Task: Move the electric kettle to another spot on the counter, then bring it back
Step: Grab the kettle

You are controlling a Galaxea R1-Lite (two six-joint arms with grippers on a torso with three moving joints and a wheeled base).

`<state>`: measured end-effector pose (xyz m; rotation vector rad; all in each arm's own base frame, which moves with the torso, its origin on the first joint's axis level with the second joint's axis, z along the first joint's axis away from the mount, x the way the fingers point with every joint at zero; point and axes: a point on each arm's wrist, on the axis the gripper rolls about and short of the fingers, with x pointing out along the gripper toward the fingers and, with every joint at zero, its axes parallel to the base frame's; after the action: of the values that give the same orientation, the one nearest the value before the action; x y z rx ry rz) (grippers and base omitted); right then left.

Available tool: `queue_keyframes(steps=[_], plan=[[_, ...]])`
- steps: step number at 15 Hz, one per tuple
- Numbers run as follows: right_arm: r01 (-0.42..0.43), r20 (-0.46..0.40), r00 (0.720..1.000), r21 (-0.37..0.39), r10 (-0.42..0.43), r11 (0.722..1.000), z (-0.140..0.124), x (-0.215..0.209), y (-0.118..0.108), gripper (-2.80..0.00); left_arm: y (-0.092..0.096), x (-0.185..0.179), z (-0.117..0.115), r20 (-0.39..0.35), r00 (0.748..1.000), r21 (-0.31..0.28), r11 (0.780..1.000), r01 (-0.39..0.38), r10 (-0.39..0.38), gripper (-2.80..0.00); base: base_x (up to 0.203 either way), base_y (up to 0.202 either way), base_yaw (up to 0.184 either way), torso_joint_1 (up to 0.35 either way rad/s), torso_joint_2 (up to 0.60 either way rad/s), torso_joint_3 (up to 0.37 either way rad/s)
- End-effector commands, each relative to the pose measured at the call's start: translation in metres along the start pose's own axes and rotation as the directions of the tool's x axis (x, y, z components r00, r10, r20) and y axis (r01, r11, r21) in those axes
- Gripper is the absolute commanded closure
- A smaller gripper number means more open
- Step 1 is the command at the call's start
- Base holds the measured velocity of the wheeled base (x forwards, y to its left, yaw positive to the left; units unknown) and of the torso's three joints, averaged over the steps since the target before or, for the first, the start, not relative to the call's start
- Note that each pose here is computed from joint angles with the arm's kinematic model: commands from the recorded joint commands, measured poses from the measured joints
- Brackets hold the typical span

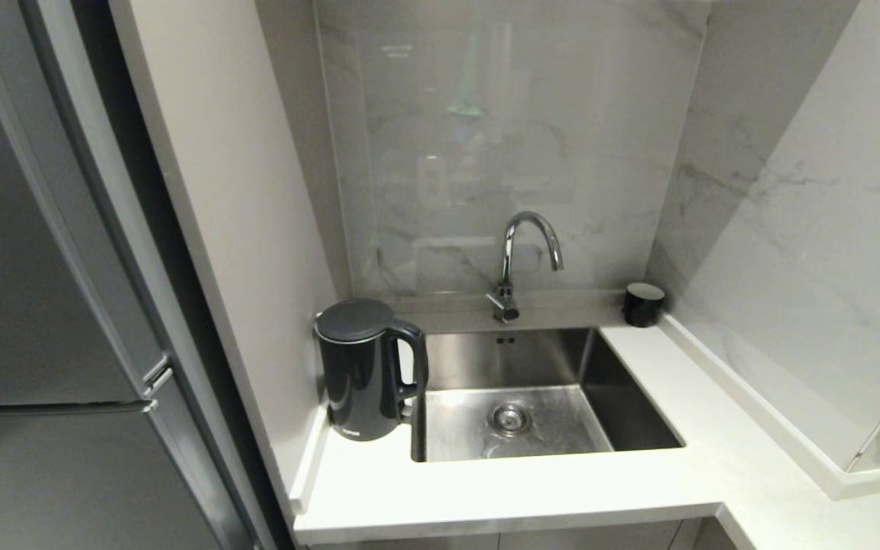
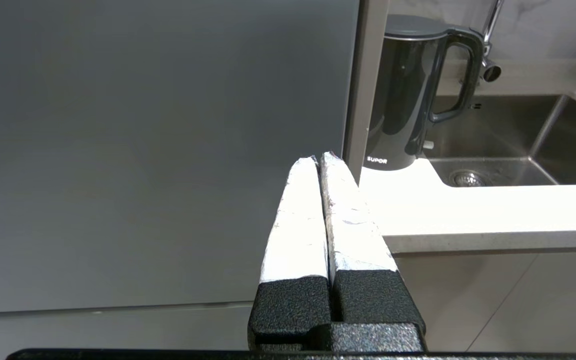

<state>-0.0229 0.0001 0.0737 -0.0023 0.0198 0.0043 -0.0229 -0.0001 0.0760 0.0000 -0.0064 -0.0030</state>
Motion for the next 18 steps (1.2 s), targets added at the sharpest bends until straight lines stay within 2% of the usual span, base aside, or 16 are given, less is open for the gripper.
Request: queue_keyframes(steps=[1,18], plan=[[0.0,-0.001,1.0,-0.001,0.0,1.0,0.0,0.0001,0.0,0.0,0.0,0.0004,-0.0012,-0.006,1.0,0.0,1.0,0.0,0.0,0.0,0.0,0.0,0.0,0.076,-0.16,-0.089],[0.0,-0.002,1.0,0.001,0.0,1.0,0.0,0.0001,0.0,0.0,0.0,0.0004,-0.001,-0.005,1.0,0.0,1.0,0.0,0.0,0.0,0.0,0.0,0.0,0.011,-0.03,-0.013]])
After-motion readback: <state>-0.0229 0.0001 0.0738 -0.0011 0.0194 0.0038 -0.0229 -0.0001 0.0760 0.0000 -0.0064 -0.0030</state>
